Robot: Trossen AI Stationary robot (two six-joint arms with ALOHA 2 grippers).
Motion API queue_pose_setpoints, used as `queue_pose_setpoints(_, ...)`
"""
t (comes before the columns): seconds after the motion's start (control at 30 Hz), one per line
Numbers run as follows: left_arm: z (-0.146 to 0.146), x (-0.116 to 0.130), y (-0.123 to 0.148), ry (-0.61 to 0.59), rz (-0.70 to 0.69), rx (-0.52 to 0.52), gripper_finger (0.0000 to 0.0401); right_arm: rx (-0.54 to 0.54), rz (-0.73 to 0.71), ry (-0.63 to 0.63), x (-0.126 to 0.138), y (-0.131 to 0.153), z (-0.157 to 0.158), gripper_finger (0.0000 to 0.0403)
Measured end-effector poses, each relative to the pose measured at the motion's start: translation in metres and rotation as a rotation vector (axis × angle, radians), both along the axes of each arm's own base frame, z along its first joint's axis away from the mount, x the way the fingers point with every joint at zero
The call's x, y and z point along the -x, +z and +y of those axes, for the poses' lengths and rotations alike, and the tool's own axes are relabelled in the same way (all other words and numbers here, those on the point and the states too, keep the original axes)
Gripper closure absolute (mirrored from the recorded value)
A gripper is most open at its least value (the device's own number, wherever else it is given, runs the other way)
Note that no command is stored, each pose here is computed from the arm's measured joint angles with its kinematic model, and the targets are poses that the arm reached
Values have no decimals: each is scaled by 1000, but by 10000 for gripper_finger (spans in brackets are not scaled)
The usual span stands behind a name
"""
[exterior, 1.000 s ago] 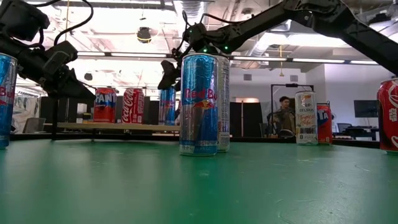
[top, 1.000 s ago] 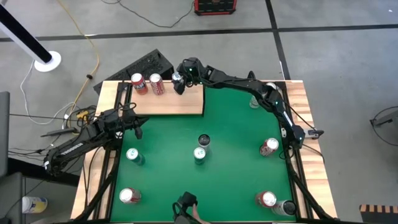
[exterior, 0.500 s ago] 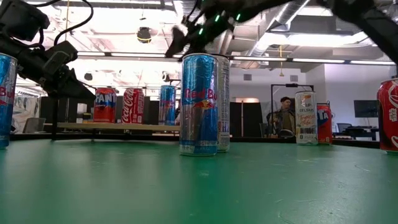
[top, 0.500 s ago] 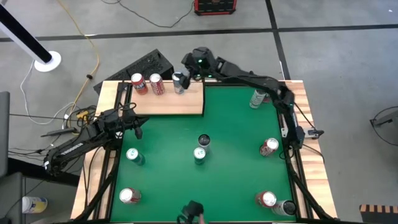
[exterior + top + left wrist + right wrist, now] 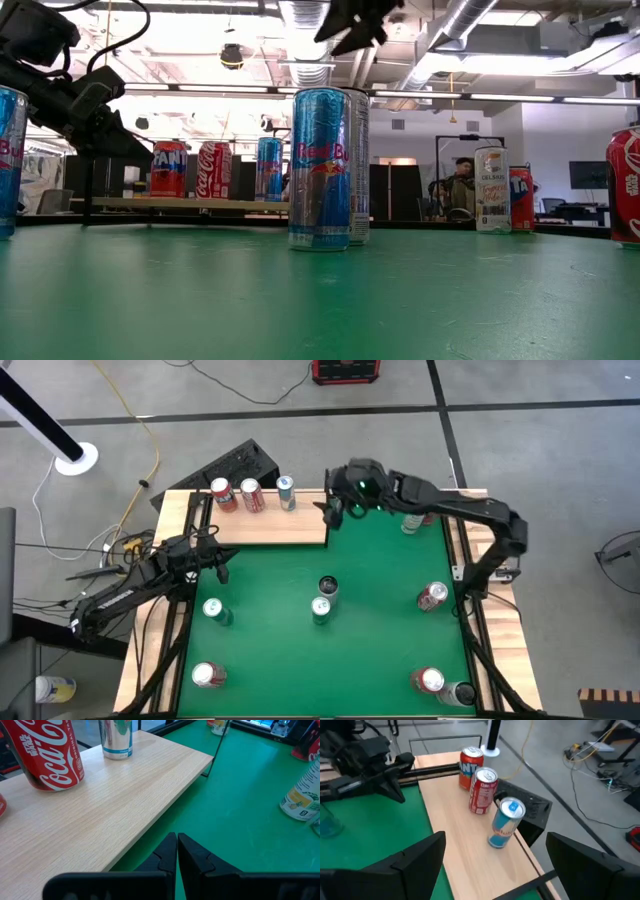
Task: Place canned beverage on shelf
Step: Put the top blue soda can on the shelf
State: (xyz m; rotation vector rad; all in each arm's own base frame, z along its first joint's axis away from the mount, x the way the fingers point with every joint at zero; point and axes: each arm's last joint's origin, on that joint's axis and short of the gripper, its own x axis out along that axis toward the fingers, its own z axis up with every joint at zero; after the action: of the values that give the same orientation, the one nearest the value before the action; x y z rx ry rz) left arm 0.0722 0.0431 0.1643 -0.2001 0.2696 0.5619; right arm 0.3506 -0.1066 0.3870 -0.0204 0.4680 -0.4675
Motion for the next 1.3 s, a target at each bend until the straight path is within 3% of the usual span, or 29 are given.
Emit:
queue_pose_setpoints(0.17,0,0,0,0,0,0,401,-13,-268,-26,5,-27,1,43)
queue_pose_setpoints(0.33,0,0,0,0,0,0,401,-23,-275,-50,-19,-58,-19,50)
queue_pose_setpoints(0.43,0,0,0,0,0,0,401,-51,-265,-91,-35,-73,-38,76)
queue_pose_setpoints(0.57,0,0,0,0,0,0,401,-108,-260,-178,-46,-91,-70,145)
queue_pose_setpoints(0.8,0,0,0,0,0,0,401,-151,-194,-258,-55,-117,-104,346)
queue_pose_setpoints(0.87,0,0,0,0,0,0,401,-140,-186,-256,-59,-122,-108,384)
queue_pose_setpoints(1.07,0,0,0,0,0,0,401,-128,-183,-254,-64,-124,-112,368)
queue_pose_setpoints(1.3,0,0,0,0,0,0,401,-107,-205,-274,-63,-120,-114,387)
